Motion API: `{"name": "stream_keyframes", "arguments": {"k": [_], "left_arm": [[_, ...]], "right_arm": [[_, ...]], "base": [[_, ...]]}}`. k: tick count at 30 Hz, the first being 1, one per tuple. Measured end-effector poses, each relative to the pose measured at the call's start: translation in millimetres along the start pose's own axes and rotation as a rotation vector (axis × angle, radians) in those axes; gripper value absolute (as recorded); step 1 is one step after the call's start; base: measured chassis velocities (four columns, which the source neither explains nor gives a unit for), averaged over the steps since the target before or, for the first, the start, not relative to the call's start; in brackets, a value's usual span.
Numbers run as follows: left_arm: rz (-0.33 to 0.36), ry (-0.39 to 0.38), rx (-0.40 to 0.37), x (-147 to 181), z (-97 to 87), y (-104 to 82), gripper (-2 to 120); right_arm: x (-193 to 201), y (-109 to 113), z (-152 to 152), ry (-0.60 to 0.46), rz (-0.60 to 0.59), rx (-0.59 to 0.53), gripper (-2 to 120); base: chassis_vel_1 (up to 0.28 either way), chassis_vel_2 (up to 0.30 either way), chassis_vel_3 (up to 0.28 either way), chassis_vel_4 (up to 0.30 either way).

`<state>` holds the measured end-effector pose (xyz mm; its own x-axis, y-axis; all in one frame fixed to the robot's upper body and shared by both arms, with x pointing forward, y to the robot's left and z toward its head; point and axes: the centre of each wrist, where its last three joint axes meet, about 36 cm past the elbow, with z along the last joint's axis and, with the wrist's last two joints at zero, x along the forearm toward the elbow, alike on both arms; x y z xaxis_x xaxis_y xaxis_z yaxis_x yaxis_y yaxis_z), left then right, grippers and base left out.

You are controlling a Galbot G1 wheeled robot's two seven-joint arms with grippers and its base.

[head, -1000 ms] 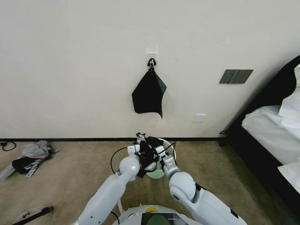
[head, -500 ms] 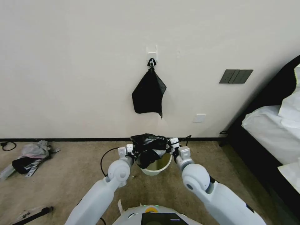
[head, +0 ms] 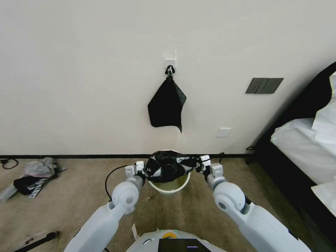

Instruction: Place a trash bag onto the trash bin.

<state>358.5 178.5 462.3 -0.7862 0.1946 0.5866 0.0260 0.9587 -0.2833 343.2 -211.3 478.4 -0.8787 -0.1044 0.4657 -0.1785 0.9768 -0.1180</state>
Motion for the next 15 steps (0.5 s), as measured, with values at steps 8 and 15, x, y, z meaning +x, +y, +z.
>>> {"name": "stream_keyframes", "arguments": {"k": [8, 15], "left_arm": [[0.007, -0.007, 0.004, 5.4, -4.1, 4.1, 1], [0.02, -0.008, -0.004, 11.8, -6.3, 2.1, 1]], "right_arm": [[4.1, -7.8, 8.9, 0.074, -0.02, -0.041, 0], [18.8, 0.4, 9.4, -0.049, -0.049, 0.057, 18]], "base": [[0.0, 0.0, 0.0, 0.0], [0.0, 0.0, 0.0, 0.0]]}}
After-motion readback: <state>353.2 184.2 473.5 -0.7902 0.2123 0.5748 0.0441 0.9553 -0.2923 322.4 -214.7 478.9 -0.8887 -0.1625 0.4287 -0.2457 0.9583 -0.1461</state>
